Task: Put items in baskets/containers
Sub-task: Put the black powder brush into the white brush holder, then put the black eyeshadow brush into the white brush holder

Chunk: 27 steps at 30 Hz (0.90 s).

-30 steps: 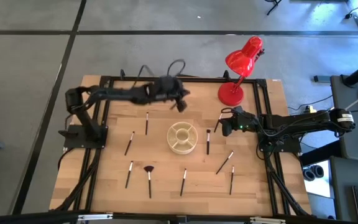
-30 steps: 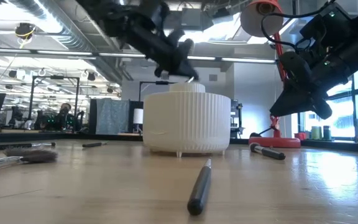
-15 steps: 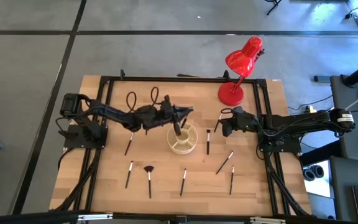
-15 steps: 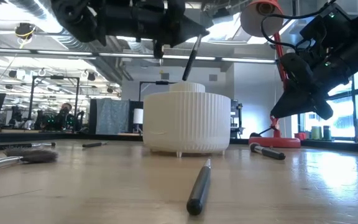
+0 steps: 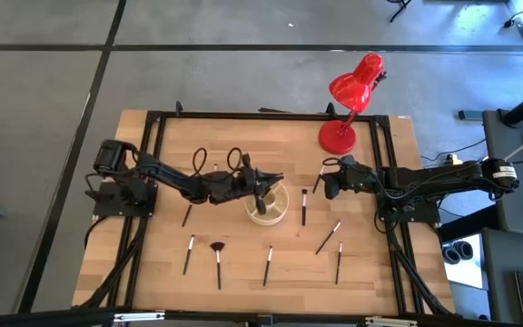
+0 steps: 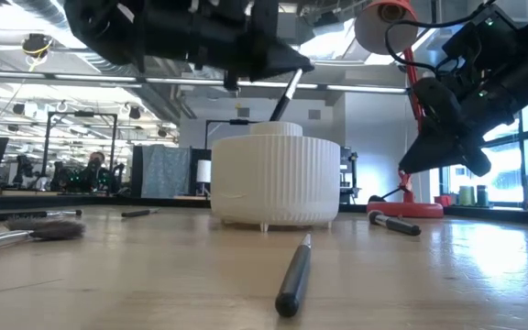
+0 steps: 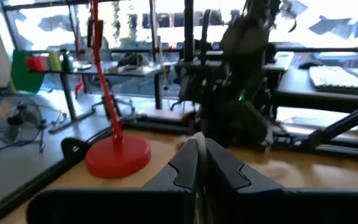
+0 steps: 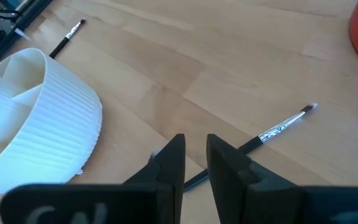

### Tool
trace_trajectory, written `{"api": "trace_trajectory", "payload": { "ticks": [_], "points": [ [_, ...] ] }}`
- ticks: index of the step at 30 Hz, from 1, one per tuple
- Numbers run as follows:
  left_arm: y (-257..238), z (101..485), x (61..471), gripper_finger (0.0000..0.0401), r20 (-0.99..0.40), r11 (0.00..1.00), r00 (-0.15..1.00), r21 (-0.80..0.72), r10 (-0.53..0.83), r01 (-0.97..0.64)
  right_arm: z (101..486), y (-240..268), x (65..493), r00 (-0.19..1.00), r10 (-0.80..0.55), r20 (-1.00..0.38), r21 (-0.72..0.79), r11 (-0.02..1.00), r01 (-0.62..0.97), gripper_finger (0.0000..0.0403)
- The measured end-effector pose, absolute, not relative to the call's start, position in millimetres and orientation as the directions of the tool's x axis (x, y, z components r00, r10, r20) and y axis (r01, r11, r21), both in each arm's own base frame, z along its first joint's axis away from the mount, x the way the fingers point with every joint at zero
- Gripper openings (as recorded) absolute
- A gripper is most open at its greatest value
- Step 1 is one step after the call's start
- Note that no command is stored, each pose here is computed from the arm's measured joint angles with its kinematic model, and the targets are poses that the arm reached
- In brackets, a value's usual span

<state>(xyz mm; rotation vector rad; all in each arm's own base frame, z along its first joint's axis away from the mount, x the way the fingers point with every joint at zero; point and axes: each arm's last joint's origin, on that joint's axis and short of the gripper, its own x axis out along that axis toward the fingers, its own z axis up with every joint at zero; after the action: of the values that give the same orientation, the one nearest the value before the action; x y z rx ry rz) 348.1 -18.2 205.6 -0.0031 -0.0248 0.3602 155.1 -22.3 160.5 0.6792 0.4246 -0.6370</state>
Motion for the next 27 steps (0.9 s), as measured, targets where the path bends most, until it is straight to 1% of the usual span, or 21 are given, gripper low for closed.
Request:
{"api": "trace_trajectory", "payload": {
  "ticks": [3, 7, 11, 13, 17, 23, 27],
  "points": [
    [-18.2, 197.9, 350.4, 0.0015, 0.005, 0.933, 0.933, -0.016, 0.36, -0.36, 160.8, -22.3, 155.4, 0.734, -0.399, -0.549, 0.447, 0.602, 0.662, 0.0067],
    [-18.7, 197.8, 350.5, 0.0015, 0.009, 0.932, 0.932, -0.017, 0.361, -0.361, 162.0, -21.9, 156.1, 0.74, -0.408, -0.535, 0.459, 0.595, 0.66, 0.0067],
    [-18.6, 200.0, 349.9, 0.0017, 0.015, 0.932, 0.932, -0.018, 0.362, -0.362, 163.0, -21.1, 156.2, 0.726, -0.456, -0.515, 0.469, 0.559, 0.684, 0.0067],
    [-18.7, 199.6, 349.9, 0.0026, 0.011, 0.932, 0.932, -0.009, 0.362, -0.362, 163.2, -21.7, 155.8, 0.714, -0.481, -0.508, 0.472, 0.539, 0.698, 0.0067],
    [-18.7, 196.4, 349.8, 0.006, -0.02, 0.932, 0.932, -0.001, 0.361, -0.361, 163.2, -21.7, 155.9, 0.715, -0.479, -0.509, 0.485, 0.527, 0.698, 0.0067],
    [-17.9, 196.7, 346.8, 0.0129, -0.078, 0.926, 0.923, 0.028, 0.377, -0.376, 162.7, -20.7, 156.3, 0.735, -0.426, -0.527, 0.533, 0.508, 0.677, 0.0067],
    [-16.5, 209.3, 341.5, 0.0161, -0.073, 0.911, 0.91, 0.092, 0.408, -0.401, 167.0, -21.2, 157.8, 0.689, -0.43, -0.584, 0.503, 0.474, 0.723, 0.0067]
  ]
}}
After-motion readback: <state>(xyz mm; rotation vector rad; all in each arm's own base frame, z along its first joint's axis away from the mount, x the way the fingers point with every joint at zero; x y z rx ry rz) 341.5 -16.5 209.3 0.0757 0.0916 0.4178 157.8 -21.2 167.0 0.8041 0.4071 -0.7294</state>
